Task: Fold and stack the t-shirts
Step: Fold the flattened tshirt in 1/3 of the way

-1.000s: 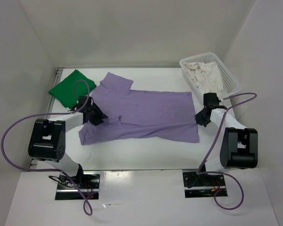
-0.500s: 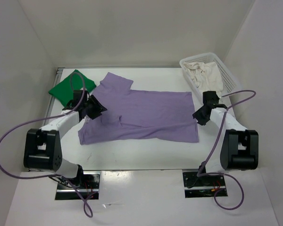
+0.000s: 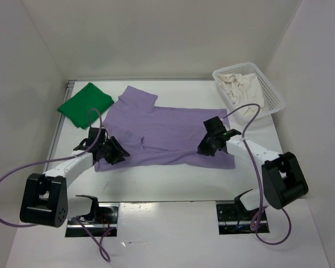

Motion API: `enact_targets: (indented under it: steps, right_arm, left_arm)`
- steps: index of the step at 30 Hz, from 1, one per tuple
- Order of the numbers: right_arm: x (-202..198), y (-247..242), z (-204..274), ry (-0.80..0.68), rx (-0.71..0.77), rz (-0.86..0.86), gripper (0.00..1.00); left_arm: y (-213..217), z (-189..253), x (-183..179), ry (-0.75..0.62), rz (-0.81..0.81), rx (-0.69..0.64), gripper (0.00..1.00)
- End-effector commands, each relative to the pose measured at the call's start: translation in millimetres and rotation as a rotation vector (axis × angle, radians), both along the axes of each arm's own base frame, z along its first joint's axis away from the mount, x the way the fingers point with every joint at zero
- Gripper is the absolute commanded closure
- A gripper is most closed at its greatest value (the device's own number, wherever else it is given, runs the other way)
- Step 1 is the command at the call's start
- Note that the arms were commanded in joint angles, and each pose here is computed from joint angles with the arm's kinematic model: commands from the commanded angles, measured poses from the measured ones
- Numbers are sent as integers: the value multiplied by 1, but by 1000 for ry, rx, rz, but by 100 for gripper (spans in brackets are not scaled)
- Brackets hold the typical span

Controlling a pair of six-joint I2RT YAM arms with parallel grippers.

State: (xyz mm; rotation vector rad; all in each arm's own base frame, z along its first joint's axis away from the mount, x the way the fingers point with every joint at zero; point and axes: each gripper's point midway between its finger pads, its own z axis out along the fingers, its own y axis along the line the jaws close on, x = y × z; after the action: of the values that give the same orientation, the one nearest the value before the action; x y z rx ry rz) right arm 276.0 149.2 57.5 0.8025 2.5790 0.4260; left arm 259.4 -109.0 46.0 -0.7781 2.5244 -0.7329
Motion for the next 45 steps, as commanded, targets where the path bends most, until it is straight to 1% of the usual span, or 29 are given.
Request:
enact_targets:
  steps: [1,3,5,6,9,13,15,16,17,19,21,22,24,25,27,29,30,31,33,34,35,37,38,39,40,42,43,44,45]
  right_arm:
    - [-9,22,-19,45,51,4,94]
    - [-13,23,-28,66,41,13,96]
    - [-16,20,-35,80,22,7,96]
    - [-20,18,-39,93,16,6,96]
    - [-43,17,-50,145,13,8,96]
    - [-91,13,-68,229,39,-10,96]
    - [-108,9,-71,246,52,-17,96]
    - [-113,6,-67,222,71,-22,96]
    - [-118,5,-65,229,88,-37,96]
    - [-124,4,-61,224,108,-41,96]
    - [-126,4,-53,212,126,-35,96]
    - [-131,2,-53,226,117,-37,96]
    - [-127,3,-44,198,121,-9,96]
    - [-116,8,-32,157,130,0,94]
    - [-108,12,-25,152,112,35,91]
    - [-87,24,-6,107,120,68,87]
    - [-81,27,-9,128,101,79,87]
    - [-65,39,6,79,113,116,86]
    - [-56,55,12,69,113,154,86]
    - [-43,67,15,50,107,175,87]
    - [-39,75,17,44,111,189,88]
    - [-32,108,20,29,129,266,94]
    - [-31,120,20,27,131,292,95]
    - [-40,140,20,27,133,349,96]
    - [-36,160,16,32,131,379,98]
    - [-43,189,9,41,127,442,99]
    - [-49,215,16,15,142,503,99]
    - [-53,227,0,47,133,527,99]
    - [-55,236,-2,44,137,543,99]
  left_arm:
    - [-3,-3,6,-2,3,-18,55]
    - [-1,-11,4,26,9,-8,55]
    - [5,-21,0,58,6,10,51]
    - [9,-27,-3,92,19,12,51]
    - [25,-27,-2,115,45,6,51]
    - [54,-12,12,67,146,15,47]
    - [67,-6,18,38,173,24,46]
    - [67,-9,17,49,173,24,46]
    - [71,-7,21,46,185,23,46]
    - [73,-8,24,52,183,19,46]
    - [77,1,31,34,185,25,46]
    - [82,7,35,5,177,62,46]
    - [86,23,43,-47,167,87,46]
    - [84,27,45,-58,159,75,46]
    - [72,24,42,-55,120,65,46]
    - [65,25,42,-65,94,65,47]
    - [61,26,45,-79,83,65,49]
    - [62,29,47,-88,83,66,52]
    - [55,35,58,-105,59,66,56]
    - [54,35,62,-101,63,70,56]
    - [55,36,66,-108,64,71,58]
    - [46,34,71,-105,73,45,58]
    - [45,28,72,-100,85,36,58]
    - [43,24,71,-89,92,20,58]
    - [43,21,72,-86,92,20,58]
    - [43,17,77,-71,91,20,58]
    - [42,22,81,-97,60,36,59]
    - [44,28,87,-114,67,46,59]
    - [44,33,90,-123,68,46,59]
